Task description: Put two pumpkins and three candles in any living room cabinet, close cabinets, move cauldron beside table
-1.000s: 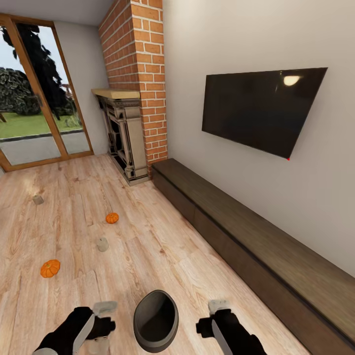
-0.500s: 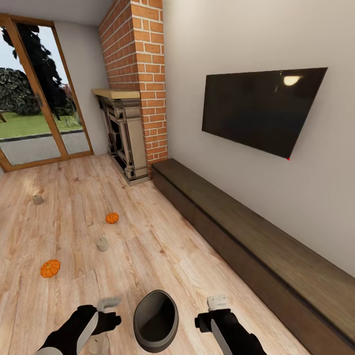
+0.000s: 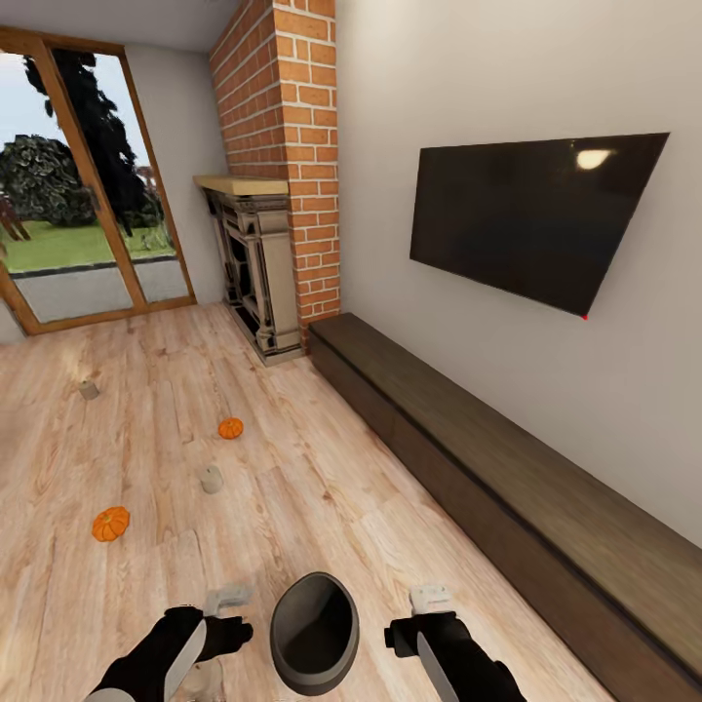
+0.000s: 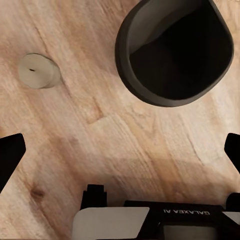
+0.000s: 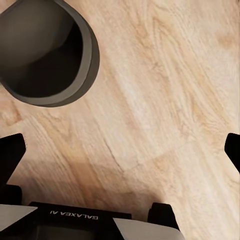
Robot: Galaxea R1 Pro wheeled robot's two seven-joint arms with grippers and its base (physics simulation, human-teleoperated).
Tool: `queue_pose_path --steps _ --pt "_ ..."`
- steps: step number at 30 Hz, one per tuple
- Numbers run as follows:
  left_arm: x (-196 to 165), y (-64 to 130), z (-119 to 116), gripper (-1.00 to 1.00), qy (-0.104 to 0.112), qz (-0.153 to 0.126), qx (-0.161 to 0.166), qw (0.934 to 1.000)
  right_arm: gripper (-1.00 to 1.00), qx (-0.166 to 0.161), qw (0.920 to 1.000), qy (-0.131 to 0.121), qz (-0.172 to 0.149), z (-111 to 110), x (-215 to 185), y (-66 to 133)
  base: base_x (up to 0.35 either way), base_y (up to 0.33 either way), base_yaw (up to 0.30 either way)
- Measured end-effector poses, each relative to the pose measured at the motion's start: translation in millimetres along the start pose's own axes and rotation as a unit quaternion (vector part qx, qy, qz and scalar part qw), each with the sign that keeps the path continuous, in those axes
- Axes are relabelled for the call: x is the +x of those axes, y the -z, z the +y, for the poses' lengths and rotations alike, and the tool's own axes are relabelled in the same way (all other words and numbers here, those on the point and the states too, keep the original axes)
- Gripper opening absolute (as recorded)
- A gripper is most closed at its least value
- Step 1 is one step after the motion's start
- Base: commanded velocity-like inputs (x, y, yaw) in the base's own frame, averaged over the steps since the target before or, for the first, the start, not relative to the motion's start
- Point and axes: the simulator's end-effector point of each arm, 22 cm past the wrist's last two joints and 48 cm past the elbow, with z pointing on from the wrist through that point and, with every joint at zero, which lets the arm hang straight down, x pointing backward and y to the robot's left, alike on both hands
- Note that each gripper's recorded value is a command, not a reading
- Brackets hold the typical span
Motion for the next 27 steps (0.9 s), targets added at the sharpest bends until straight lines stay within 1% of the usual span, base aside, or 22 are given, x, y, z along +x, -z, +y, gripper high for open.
queue_pose_path --steps 12,16,20,22,23,24,25,27 --pt "0.6 -0.4 -5.5 1.00 -0.001 0.000 0.004 1.0000 1.00 -0.003 1.0000 -0.003 0.000 0.8 0.1 -0.1 0.000 0.068 0.289" --pt "1.3 -0.5 -5.8 1.00 -0.001 0.000 0.004 1.0000 1.00 -0.004 1.0000 -0.003 0.000 1.1 0.0 0.0 0.052 -0.102 0.279" --pt "2.2 -0.8 -9.3 1.00 -0.003 0.001 0.006 1.0000 1.00 -0.005 1.0000 -0.004 -0.002 1.8 -0.9 0.2 0.065 -0.138 0.092" --pt "2.4 -1.0 -25.9 1.00 -0.004 0.001 0.017 0.9999 1.00 -0.006 1.0000 -0.004 -0.002 3.6 -1.3 0.4 0.019 -0.039 0.024" --pt "1.2 -0.5 -40.8 1.00 -0.006 -0.001 0.027 0.9996 1.00 -0.008 1.0000 0.000 -0.003 6.0 -3.2 1.5 0.008 -0.017 0.010" --pt "-0.9 0.3 -49.5 1.00 -0.008 -0.002 0.033 0.9994 1.00 -0.008 1.0000 0.003 -0.004 7.3 -6.5 2.3 0.005 -0.011 0.007" --pt "-5.1 1.8 -56.4 1.00 -0.009 -0.006 0.037 0.9993 1.00 -0.008 0.9999 0.005 -0.009 8.5 -14.5 3.8 0.003 -0.007 0.004" --pt "-21.7 7.4 -69.9 1.00 -0.011 -0.022 0.043 0.9988 1.00 -0.009 0.9996 0.009 -0.027 10.4 -42.2 8.5 0.002 -0.004 0.002"
